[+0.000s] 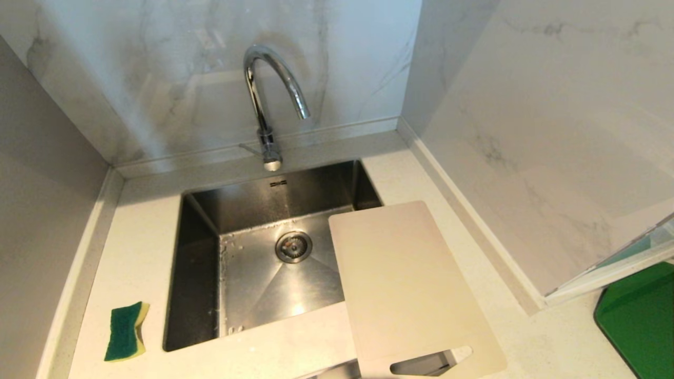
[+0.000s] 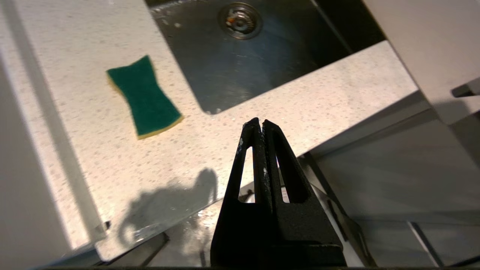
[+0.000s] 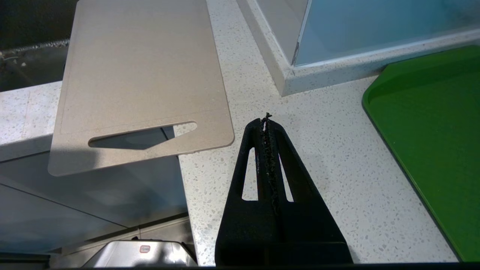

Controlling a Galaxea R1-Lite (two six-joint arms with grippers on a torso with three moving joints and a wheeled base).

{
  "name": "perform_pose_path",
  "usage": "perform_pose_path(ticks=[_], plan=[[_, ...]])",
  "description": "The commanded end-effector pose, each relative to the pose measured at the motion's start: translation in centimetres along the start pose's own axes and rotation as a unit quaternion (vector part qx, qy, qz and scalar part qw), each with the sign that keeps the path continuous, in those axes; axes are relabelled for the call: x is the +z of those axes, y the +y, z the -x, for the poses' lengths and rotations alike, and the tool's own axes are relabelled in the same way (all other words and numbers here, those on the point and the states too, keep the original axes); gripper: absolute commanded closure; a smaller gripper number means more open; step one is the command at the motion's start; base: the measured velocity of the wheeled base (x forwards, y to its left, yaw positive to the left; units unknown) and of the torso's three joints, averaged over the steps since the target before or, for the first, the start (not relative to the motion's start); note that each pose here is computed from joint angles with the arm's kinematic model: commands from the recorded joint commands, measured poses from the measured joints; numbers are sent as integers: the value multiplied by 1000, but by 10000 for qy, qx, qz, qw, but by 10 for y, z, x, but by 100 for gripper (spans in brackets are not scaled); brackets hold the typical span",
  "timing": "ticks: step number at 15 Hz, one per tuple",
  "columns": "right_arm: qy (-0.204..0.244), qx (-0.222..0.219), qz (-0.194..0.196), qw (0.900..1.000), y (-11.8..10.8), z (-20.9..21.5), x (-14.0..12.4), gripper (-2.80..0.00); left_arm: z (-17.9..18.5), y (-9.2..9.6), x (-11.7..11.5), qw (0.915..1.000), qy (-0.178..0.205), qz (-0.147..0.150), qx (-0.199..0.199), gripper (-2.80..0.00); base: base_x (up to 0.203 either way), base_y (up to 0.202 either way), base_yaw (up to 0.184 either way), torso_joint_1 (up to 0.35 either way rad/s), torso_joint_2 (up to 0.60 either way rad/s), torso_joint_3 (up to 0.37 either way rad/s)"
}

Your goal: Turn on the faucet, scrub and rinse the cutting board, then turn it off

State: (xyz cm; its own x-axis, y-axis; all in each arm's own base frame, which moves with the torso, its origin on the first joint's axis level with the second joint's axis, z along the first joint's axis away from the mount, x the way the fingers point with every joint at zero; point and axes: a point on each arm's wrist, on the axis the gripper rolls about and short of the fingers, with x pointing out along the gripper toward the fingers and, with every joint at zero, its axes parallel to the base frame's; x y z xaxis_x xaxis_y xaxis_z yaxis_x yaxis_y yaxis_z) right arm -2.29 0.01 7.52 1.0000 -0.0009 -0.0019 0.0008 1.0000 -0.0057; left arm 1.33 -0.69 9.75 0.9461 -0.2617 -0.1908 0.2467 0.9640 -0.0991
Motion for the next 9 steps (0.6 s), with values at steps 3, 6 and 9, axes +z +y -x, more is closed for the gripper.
perform_pose_path(ticks=[3, 6, 9], plan=[[6, -3, -1, 10000, 0, 0, 0, 0, 11, 2, -4, 9897, -486, -179, 1336, 0, 0, 0, 0, 0, 0, 0], [6, -3, 2, 10000, 0, 0, 0, 0, 11, 3, -12, 9898, -38, -440, 1353, 0, 0, 0, 0, 0, 0, 0], [10, -3, -6, 10000, 0, 0, 0, 0, 17, 2, -17, 9949, -230, -602, 782, 0, 0, 0, 0, 0, 0, 0]])
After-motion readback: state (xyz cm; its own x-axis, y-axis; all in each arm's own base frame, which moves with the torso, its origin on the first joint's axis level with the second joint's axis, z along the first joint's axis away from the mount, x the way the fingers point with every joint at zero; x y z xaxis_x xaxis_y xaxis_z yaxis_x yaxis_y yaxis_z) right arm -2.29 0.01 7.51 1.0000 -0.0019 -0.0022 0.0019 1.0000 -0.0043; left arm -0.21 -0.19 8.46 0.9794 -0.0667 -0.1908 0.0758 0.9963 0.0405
